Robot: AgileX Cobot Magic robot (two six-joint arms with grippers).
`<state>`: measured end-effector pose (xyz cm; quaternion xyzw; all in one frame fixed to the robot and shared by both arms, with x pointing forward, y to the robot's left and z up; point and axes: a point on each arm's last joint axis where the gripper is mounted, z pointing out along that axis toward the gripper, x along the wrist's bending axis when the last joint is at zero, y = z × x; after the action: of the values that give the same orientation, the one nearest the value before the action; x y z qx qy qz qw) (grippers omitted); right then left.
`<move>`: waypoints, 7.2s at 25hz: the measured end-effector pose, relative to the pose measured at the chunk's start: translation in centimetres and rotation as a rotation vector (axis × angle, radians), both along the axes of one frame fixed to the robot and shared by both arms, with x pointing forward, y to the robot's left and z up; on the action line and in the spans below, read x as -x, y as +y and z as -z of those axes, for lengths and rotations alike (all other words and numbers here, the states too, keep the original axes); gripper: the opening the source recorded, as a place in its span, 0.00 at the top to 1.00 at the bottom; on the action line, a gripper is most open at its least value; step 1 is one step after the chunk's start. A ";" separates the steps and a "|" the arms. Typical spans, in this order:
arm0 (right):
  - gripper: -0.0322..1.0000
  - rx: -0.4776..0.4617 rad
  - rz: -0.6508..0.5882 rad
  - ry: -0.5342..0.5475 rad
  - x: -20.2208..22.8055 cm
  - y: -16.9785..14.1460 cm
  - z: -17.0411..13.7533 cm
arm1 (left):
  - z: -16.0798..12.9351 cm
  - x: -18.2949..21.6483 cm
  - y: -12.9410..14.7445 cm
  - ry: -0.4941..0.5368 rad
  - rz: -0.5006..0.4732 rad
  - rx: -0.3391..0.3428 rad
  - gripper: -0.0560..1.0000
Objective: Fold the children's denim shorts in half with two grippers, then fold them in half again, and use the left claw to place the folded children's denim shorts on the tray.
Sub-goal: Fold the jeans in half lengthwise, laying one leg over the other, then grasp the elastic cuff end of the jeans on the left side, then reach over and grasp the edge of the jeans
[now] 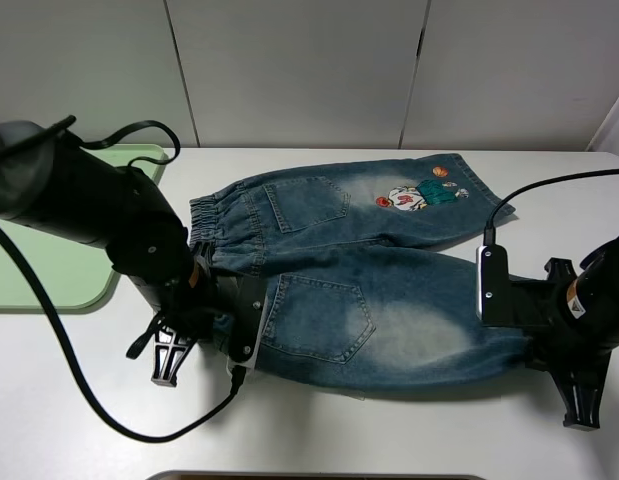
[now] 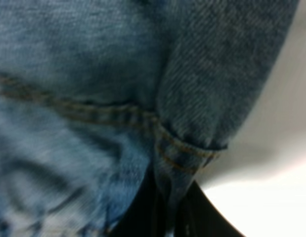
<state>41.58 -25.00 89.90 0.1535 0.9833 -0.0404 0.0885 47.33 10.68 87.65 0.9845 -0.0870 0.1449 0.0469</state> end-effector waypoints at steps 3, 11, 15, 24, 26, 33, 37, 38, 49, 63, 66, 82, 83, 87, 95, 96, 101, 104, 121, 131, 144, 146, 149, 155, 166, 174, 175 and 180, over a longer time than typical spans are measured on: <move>1.00 -0.004 0.012 -0.022 0.3 -0.2 -0.9 | -1.5 -0.3 0.1 -0.042 0.004 0.021 0.93; 1.00 -0.038 0.069 -0.076 1.4 -0.5 -3.4 | -4.6 0.1 0.7 -0.088 -0.007 0.035 0.93; 1.00 -0.059 0.090 -0.090 2.0 -0.5 -4.3 | -5.9 0.2 0.9 -0.112 -0.011 0.049 0.93; 1.00 -0.104 0.135 -0.115 3.3 -0.8 -5.9 | -8.0 0.7 1.5 -0.144 -0.022 0.062 0.93; 1.00 -0.116 0.148 -0.116 3.7 -0.8 -6.3 | -8.4 0.9 1.7 -0.149 -0.025 0.063 0.93; 1.00 -0.123 0.202 -0.035 4.9 -1.0 -6.9 | -9.5 1.2 2.1 -0.157 -0.038 0.070 0.93; 1.00 -0.142 0.225 -0.037 4.4 -0.6 -8.3 | -10.0 1.5 2.3 -0.157 -0.048 0.068 0.93; 1.00 -0.149 0.229 -0.049 4.1 -0.5 -8.8 | -10.1 1.5 2.4 -0.157 -0.049 0.067 0.93; 1.00 -0.188 0.232 -0.166 2.0 0.1 -13.8 | -12.7 2.1 3.3 -0.152 -0.115 0.039 0.93; 1.00 -0.085 0.203 -0.187 -3.0 1.0 -14.6 | -14.2 1.9 3.2 -0.194 -0.174 0.110 0.93; 1.00 -0.075 0.203 -0.181 -4.8 1.6 -14.7 | -14.2 1.9 3.2 -0.201 -0.176 0.118 0.93; 1.00 -0.086 0.201 -0.220 -13.5 4.7 -15.4 | -14.7 -0.1 4.1 -0.304 -0.357 0.208 0.94; 1.00 -0.089 0.199 -0.224 -13.8 4.8 -15.3 | -14.5 -0.4 4.4 -0.305 -0.375 0.206 0.94; 1.00 -0.107 0.202 -0.248 -15.0 4.9 -14.7 | -12.7 -1.8 5.0 -0.278 -0.403 0.153 0.94; 1.00 -0.153 0.283 -0.286 -17.0 3.1 -13.6 | -10.5 -3.7 5.1 -0.270 -0.422 0.167 0.94; 1.00 -0.157 0.286 -0.295 -17.1 3.0 -13.6 | -10.6 -3.9 5.2 -0.276 -0.427 0.180 0.94; 1.00 -0.166 0.285 -0.310 -17.6 3.0 -13.1 | -10.9 -5.0 6.1 -0.319 -0.446 0.252 0.94; 1.00 -0.161 0.277 -0.315 -18.3 3.0 -12.2 | -11.2 -5.5 6.2 -0.344 -0.444 0.295 0.94; 1.00 -0.142 0.286 -0.362 -20.3 3.1 -9.4 | -7.9 -7.4 6.3 -0.325 -0.420 0.315 0.94; 1.00 -0.187 0.302 -0.420 -21.1 3.4 -8.9 | -7.7 -8.7 7.7 -0.358 -0.452 0.371 0.94; 1.00 -0.188 0.297 -0.429 -21.2 3.4 -8.9 | -7.8 -8.8 7.7 -0.369 -0.449 0.390 0.94; 1.00 -0.186 0.296 -0.431 -21.2 3.4 -8.9 | -7.8 -8.8 7.7 -0.369 -0.449 0.390 0.94; 1.00 -0.186 0.287 -0.442 -21.3 3.4 -9.0 | -7.8 -8.8 7.7 -0.369 -0.448 0.391 0.94; 0.51 -0.156 0.266 -0.505 -21.7 3.1 -9.3 | -7.7 -8.8 7.8 -0.362 -0.459 0.380 0.65; 0.30 -0.149 0.330 -0.548 -21.9 2.8 -9.5 | -8.1 -9.1 7.5 -0.382 -0.472 0.464 0.01; 0.30 -0.202 0.409 -0.507 -21.7 3.0 -9.3 | -8.3 -8.9 7.7 -0.379 -0.484 0.447 0.01; 0.30 -0.210 0.428 -0.493 -21.6 3.1 -9.2 | -8.5 -8.8 7.9 -0.376 -0.499 0.439 0.01; 0.30 -0.264 0.519 -0.436 -21.0 3.3 -9.3 | -10.6 -7.6 9.1 -0.353 -0.677 0.426 0.01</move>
<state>62.59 -21.69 99.15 0.4133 0.8663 0.0996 0.2623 54.92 19.80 98.24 0.8861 0.2658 0.3327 0.1830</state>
